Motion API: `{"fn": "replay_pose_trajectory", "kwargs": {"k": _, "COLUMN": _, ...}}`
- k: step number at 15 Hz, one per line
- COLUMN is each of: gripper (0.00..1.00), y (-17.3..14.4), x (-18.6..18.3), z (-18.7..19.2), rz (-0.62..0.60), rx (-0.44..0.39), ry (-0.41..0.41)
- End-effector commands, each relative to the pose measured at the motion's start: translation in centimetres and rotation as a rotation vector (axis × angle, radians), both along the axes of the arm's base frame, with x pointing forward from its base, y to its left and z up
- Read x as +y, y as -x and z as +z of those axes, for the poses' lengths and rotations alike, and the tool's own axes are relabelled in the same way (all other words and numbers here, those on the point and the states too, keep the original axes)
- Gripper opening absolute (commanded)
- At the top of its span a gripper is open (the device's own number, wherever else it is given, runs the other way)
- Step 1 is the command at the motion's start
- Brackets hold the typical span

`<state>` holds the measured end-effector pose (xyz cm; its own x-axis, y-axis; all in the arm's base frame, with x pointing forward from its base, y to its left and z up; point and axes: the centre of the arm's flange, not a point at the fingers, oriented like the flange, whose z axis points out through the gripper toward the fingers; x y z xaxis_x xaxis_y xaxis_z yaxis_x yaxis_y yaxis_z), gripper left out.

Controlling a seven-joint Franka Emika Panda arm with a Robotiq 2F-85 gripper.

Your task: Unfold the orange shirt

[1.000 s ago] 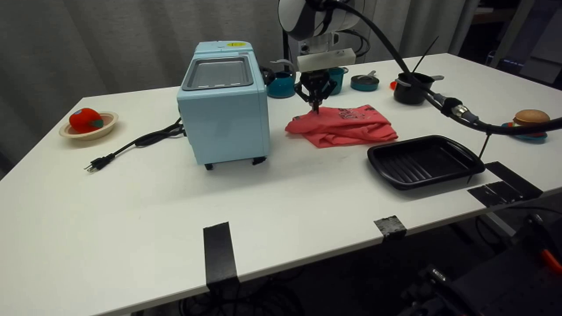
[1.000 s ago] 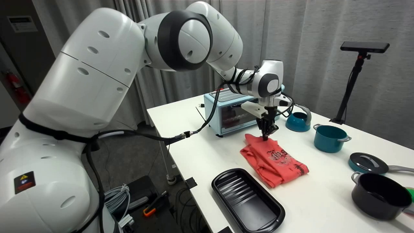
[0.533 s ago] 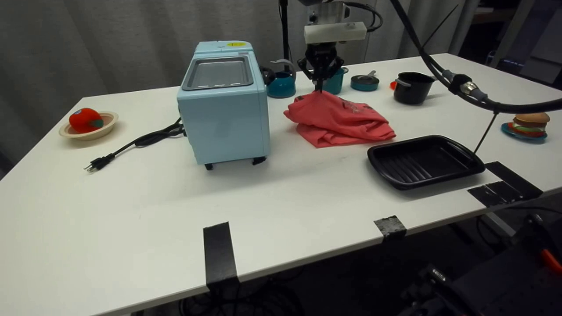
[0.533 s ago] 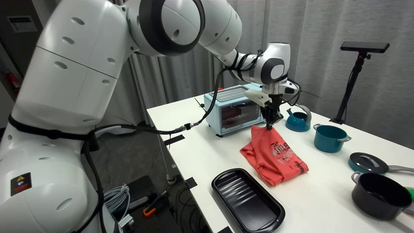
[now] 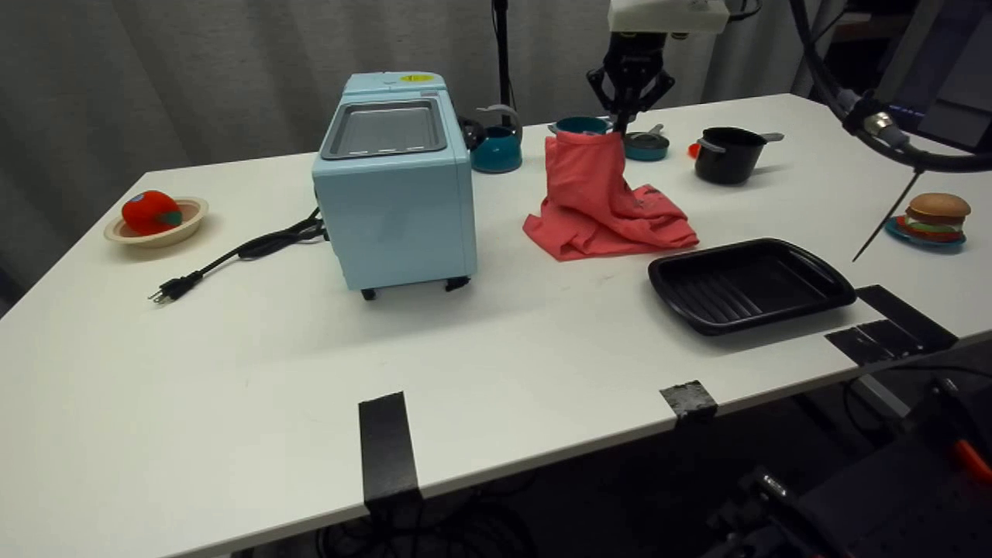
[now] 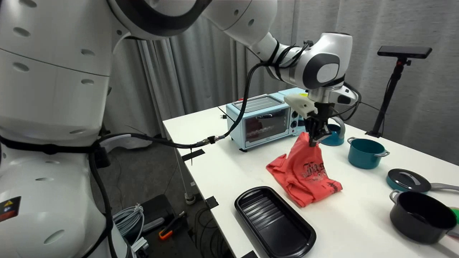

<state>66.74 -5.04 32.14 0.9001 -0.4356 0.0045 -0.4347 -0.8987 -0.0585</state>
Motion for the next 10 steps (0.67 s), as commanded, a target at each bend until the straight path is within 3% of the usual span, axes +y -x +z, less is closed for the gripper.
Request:
{"fn": "replay_pose_trajectory", "kwargs": {"k": 1, "gripper": 0.01, "y": 3.1, "x": -5.3, "z": 1.4, "rz": -0.094, "rx": -0.029, "ry": -0.032}}
{"fn": "replay_pose_trajectory", "kwargs": {"k": 10, "gripper": 0.01, "y": 7.7, "x": -19.6, "z": -0.2, "rz": -0.41, "rx": 0.016, "ry": 0.017}}
